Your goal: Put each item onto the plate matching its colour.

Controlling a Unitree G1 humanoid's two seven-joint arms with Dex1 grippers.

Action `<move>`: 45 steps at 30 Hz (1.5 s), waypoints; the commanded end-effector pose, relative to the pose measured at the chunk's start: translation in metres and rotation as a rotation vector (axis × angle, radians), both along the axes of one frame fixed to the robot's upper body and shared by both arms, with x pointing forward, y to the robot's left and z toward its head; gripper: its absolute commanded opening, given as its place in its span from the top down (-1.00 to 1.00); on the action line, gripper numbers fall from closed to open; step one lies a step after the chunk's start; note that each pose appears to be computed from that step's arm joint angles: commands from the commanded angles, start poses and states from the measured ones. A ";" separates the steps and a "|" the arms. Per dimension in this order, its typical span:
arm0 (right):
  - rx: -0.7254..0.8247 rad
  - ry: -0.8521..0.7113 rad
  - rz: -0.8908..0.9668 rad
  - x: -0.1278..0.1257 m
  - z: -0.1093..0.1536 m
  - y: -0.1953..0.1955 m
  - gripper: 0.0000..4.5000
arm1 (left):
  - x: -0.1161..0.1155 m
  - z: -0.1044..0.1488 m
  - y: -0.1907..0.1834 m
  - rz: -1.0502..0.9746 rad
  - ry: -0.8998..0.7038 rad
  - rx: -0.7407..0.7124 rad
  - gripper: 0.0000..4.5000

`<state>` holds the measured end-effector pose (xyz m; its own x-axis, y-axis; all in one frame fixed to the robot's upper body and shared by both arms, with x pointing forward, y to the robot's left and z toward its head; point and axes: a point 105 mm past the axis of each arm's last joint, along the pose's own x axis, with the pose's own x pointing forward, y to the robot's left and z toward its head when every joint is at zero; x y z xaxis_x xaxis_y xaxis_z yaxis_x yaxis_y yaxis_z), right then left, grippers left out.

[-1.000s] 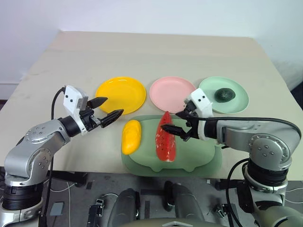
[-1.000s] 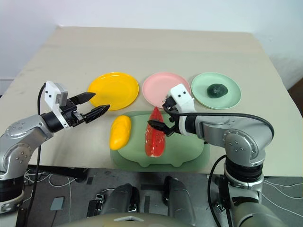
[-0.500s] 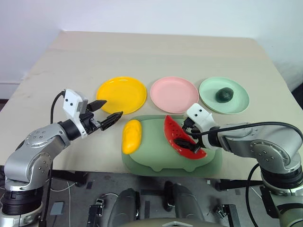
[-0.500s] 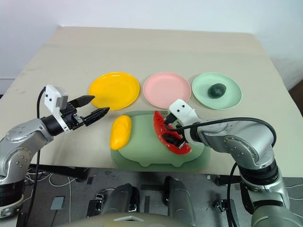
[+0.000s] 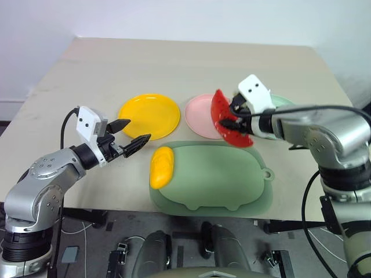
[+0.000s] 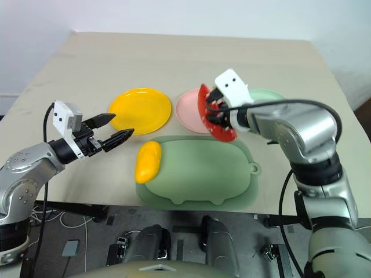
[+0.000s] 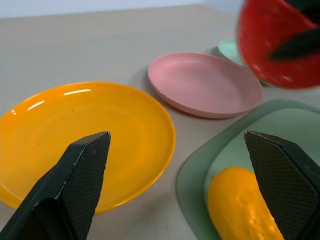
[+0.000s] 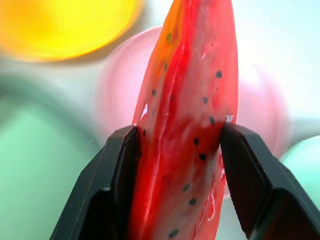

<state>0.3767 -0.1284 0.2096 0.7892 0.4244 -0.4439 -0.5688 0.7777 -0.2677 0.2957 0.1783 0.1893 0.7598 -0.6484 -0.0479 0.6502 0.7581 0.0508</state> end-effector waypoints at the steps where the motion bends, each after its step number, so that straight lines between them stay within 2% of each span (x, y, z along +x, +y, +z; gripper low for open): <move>1: -0.046 -0.045 0.031 0.025 -0.006 0.000 -0.01 | -0.001 0.010 -0.002 -0.005 -0.044 0.015 -1.00; 6: -0.082 -0.045 0.066 0.047 -0.020 0.004 -0.01 | -0.006 0.010 -0.005 -0.001 -0.042 0.018 -1.00; 9: -0.103 -0.080 0.110 0.049 -0.017 0.009 -0.43 | -0.011 0.010 -0.005 0.007 -0.039 0.021 -1.00; 12: -0.114 -0.194 0.153 0.048 0.003 0.014 -0.93 | -0.018 0.010 -0.007 0.015 -0.024 0.032 -1.00; 13: -0.114 -0.225 0.164 0.046 0.009 0.015 -0.98 | -0.020 0.010 -0.007 0.016 -0.018 0.035 -1.00; 18: 0.018 -0.353 0.207 0.026 0.058 0.012 -0.98 | -0.035 0.006 -0.016 -0.030 0.072 0.064 -1.00; 22: 0.052 -0.391 0.228 0.006 0.067 -0.004 -0.98 | -0.046 0.002 -0.022 -0.059 0.137 0.073 -1.00; 26: 0.083 -0.404 0.248 -0.010 0.065 -0.012 -0.98 | -0.051 -0.008 -0.033 -0.076 0.195 0.138 -1.00; 29: 0.123 -0.404 0.317 -0.029 0.058 -0.004 -0.98 | -0.049 -0.022 -0.040 -0.068 0.244 0.207 -1.00; 34: 0.089 -0.363 0.424 -0.057 0.040 -0.002 -0.98 | -0.041 -0.039 -0.055 -0.063 0.314 0.228 -1.00; 41: 0.142 -0.216 0.602 -0.106 0.024 -0.005 -0.98 | -0.027 -0.068 -0.057 0.010 0.414 0.305 -1.00; 45: 0.159 -0.170 0.596 -0.114 0.011 -0.008 -0.98 | -0.022 -0.077 -0.061 0.008 0.447 0.309 -1.00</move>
